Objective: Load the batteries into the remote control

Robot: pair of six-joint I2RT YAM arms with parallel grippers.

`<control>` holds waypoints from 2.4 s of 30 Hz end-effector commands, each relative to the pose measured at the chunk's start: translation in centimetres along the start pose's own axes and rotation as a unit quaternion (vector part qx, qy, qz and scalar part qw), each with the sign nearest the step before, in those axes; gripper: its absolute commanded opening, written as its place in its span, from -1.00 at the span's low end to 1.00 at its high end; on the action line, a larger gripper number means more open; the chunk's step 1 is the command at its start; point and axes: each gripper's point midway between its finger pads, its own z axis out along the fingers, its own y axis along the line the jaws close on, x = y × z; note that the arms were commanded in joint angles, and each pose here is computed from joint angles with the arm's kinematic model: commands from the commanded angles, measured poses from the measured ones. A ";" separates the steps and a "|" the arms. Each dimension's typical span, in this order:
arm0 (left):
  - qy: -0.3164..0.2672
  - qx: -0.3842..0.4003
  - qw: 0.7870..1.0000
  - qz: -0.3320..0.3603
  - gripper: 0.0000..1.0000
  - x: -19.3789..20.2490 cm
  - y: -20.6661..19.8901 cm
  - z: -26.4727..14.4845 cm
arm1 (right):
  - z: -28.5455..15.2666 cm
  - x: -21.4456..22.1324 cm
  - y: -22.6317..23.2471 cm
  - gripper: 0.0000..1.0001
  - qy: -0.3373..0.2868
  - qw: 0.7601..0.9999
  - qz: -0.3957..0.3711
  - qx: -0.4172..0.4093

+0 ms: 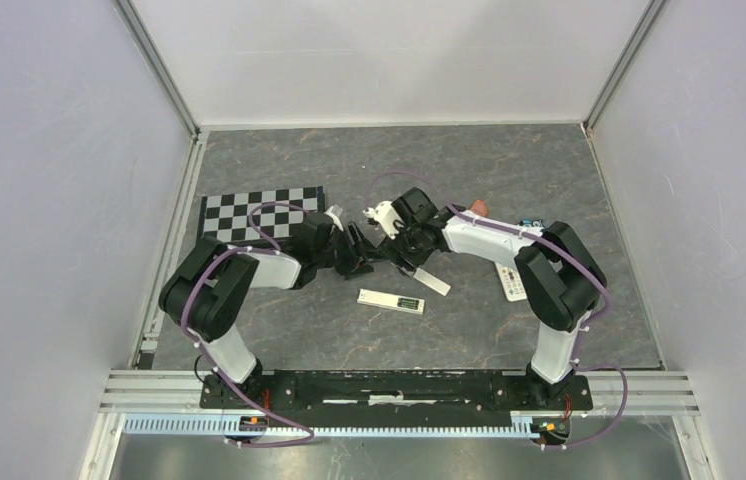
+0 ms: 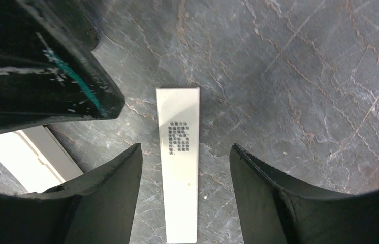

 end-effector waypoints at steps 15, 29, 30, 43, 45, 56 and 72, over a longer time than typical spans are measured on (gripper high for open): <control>-0.080 -0.035 0.996 -0.005 0.20 -1.8 0.8 -1.8 | 2.3 -3.1 -0.5 0.16 0.019 0.999 0.001 0.035; -0.079 -0.031 0.996 0.003 0.24 -1.7 0.5 -2.2 | 3.7 -2.0 0.8 -0.12 0.045 0.999 -0.015 -0.020; -0.079 -0.030 0.996 0.004 0.24 -1.8 0.4 -2.2 | 3.9 -2.0 0.7 -0.13 0.049 0.998 -0.015 -0.020; -0.068 -0.017 0.997 0.011 0.25 -1.3 0.0 -2.2 | 2.2 -3.7 0.4 -0.37 0.008 0.999 -0.030 -0.010; -0.065 -0.012 0.998 0.012 0.25 -1.2 -0.2 -2.2 | 1.6 -4.2 0.3 -0.37 -0.002 0.999 -0.031 -0.008; -0.059 0.000 0.998 0.013 0.27 -1.1 -0.6 -2.1 | -1.1 -5.7 0.2 -0.33 -0.046 0.999 -0.025 0.000; -0.008 0.021 0.997 0.074 0.29 -2.5 -2.8 2.0 | -6.8 5.7 -2.5 0.39 -0.110 0.925 0.337 0.136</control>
